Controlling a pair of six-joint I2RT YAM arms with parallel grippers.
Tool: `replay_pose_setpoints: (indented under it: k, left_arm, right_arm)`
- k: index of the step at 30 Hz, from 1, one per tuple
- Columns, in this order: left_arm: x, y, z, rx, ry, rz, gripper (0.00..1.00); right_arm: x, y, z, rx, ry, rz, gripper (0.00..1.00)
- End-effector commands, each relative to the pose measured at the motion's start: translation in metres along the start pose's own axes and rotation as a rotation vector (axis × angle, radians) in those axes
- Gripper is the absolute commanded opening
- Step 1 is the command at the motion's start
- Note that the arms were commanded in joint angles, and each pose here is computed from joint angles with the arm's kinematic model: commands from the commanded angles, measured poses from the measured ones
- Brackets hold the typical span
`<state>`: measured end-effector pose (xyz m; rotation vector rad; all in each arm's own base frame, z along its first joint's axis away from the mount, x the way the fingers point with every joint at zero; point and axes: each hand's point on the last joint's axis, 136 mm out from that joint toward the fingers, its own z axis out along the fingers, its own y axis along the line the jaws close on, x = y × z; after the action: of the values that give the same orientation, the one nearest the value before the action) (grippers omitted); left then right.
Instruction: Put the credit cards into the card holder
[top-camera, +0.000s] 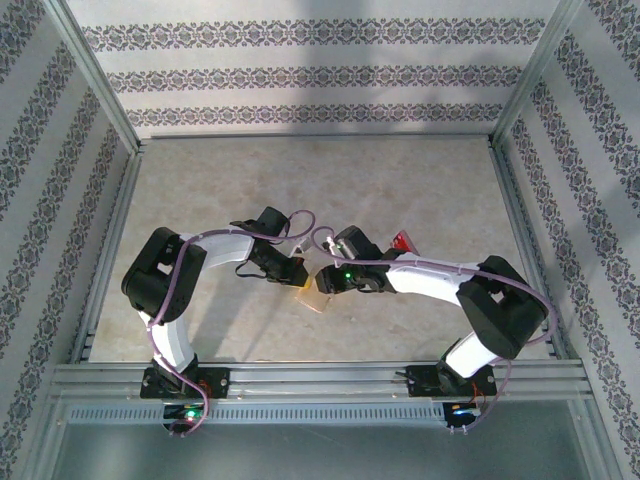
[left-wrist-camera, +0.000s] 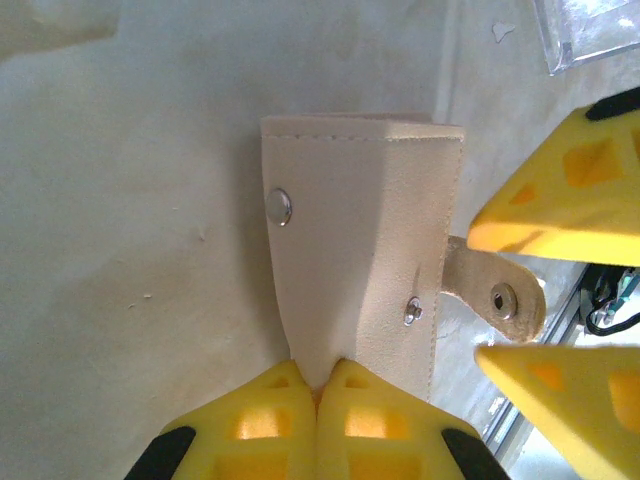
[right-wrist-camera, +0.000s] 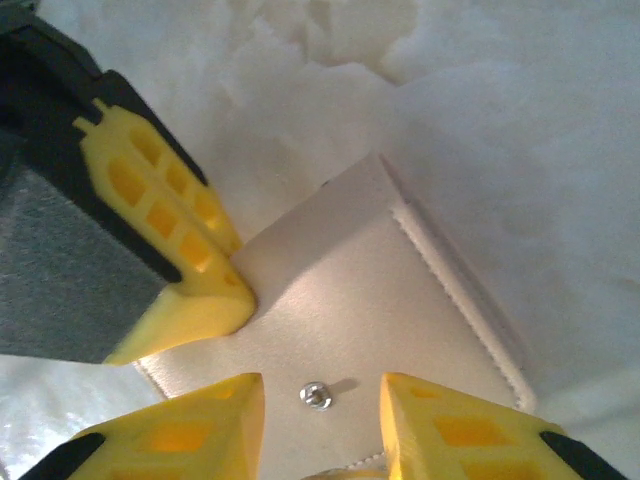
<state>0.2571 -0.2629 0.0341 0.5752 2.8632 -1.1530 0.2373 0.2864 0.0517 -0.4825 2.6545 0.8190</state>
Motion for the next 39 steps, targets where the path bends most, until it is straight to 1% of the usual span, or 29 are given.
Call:
replay_pose_setpoints:
  k: [1, 4, 8, 16, 20, 26, 29, 35, 39]
  left_arm:
    - [0.014, 0.009, 0.009, -0.058, 0.06, -0.004, 0.0]
    - [0.014, 0.009, 0.009, -0.058, 0.06, -0.004, 0.0]
    - [0.014, 0.009, 0.01, -0.057, 0.063, -0.008, 0.0]
    - [0.014, 0.01, 0.011, -0.057, 0.065, -0.01, 0.0]
    - [0.014, 0.01, 0.01, -0.058, 0.064, -0.008, 0.0]
    - [0.016, 0.011, 0.011, -0.061, 0.067, -0.006, 0.0]
    - [0.015, 0.011, 0.011, -0.059, 0.067, -0.007, 0.0]
    - [0.015, 0.012, 0.012, -0.06, 0.069, -0.01, 0.0]
    - [0.015, 0.012, 0.012, -0.061, 0.071, -0.011, 0.0]
  right_arm:
    - [-0.01, 0.015, -0.016, -0.101, -0.058, 0.007, 0.4]
    - [-0.016, 0.01, -0.029, -0.106, -0.103, 0.026, 0.42]
    - [-0.013, 0.0, -0.03, -0.106, -0.097, 0.041, 0.41]
    - [0.0, -0.007, -0.013, -0.106, -0.028, 0.025, 0.33]
    - [0.001, -0.005, -0.011, -0.116, -0.022, 0.024, 0.29]
    - [-0.007, -0.007, -0.04, -0.104, -0.117, 0.013, 0.33]
    - [-0.001, -0.012, -0.048, -0.097, -0.127, 0.018, 0.34]
    - [0.017, -0.013, -0.036, -0.121, -0.076, 0.025, 0.32]
    - [0.015, -0.012, -0.027, -0.125, -0.06, 0.019, 0.29]
